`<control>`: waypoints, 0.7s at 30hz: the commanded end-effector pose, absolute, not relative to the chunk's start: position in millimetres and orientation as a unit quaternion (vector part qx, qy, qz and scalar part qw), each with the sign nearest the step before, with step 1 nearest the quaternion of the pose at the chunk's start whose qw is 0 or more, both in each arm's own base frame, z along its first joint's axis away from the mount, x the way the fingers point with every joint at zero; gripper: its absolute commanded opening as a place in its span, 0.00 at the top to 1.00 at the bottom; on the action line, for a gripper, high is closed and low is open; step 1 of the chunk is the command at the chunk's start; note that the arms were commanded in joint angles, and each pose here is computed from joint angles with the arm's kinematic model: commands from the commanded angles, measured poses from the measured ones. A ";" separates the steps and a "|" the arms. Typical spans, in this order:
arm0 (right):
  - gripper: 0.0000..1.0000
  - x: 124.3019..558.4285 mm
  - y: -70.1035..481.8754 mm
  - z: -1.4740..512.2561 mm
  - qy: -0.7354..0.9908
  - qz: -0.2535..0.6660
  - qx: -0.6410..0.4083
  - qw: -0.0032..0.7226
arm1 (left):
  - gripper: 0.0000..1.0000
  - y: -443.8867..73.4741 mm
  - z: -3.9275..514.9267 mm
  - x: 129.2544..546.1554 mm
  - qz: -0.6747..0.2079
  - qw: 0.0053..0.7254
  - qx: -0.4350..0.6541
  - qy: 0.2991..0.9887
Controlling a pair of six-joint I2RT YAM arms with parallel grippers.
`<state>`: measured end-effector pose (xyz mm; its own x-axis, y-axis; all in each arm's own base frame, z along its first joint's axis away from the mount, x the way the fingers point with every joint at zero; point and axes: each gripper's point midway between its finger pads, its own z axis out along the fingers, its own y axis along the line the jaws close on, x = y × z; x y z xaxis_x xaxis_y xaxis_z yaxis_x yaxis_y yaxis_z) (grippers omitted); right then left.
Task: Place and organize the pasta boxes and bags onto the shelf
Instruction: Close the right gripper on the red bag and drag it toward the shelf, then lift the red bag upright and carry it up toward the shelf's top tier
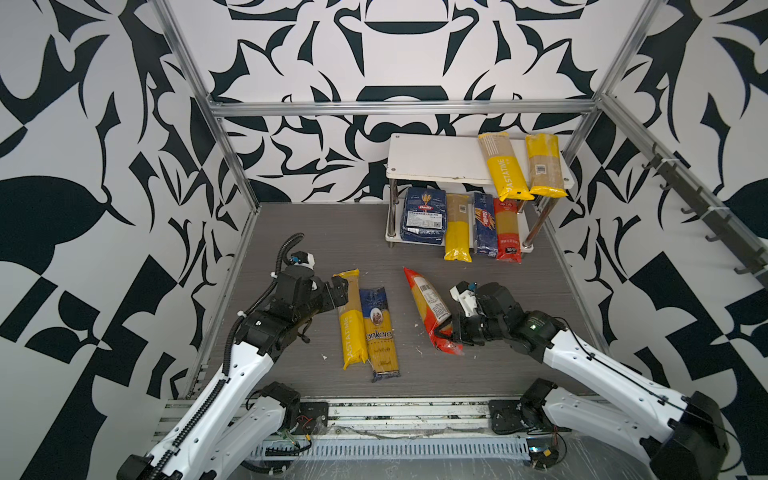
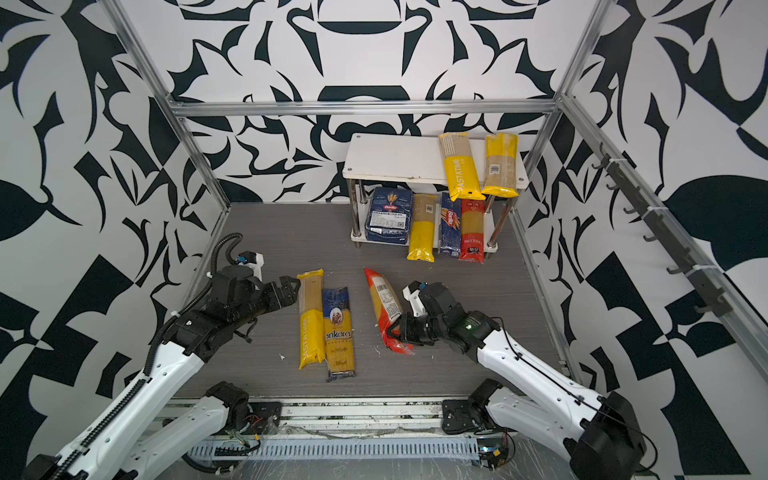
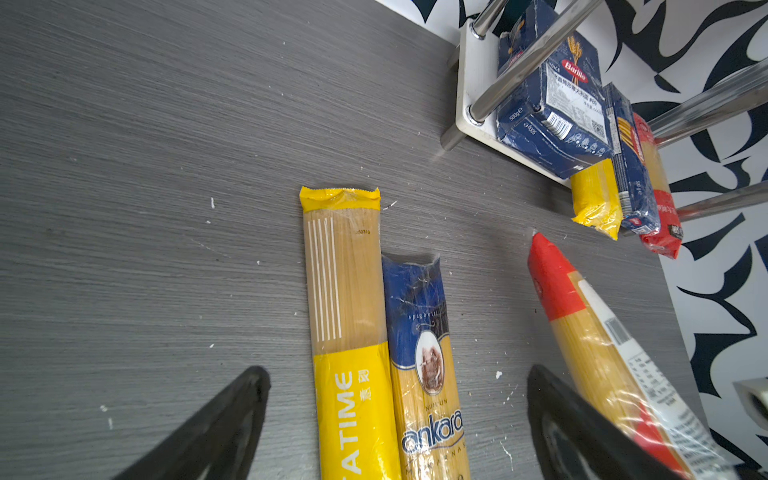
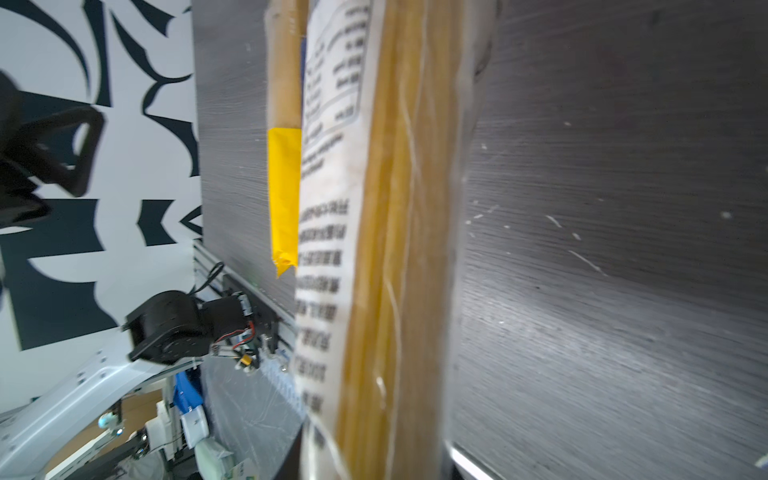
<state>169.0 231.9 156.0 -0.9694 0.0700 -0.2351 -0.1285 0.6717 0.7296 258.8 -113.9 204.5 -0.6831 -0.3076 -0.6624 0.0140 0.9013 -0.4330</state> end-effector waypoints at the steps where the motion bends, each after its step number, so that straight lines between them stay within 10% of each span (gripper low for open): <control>1: 0.95 185.2 254.0 252.2 0.834 0.492 -0.093 0.231 | 0.01 -112.6 222.4 259.1 -0.207 0.408 -0.078 0.886; 21: 0.97 181.7 257.7 363.6 0.787 0.529 -0.140 0.286 | 0.01 -105.3 256.8 259.6 -0.199 0.442 -0.074 0.872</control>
<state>175.7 249.6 279.1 -0.9275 0.0426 -0.3713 -0.2885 0.5501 0.7837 262.0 -109.1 242.5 -0.6255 -0.3085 -0.7167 0.0375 0.9056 -0.4226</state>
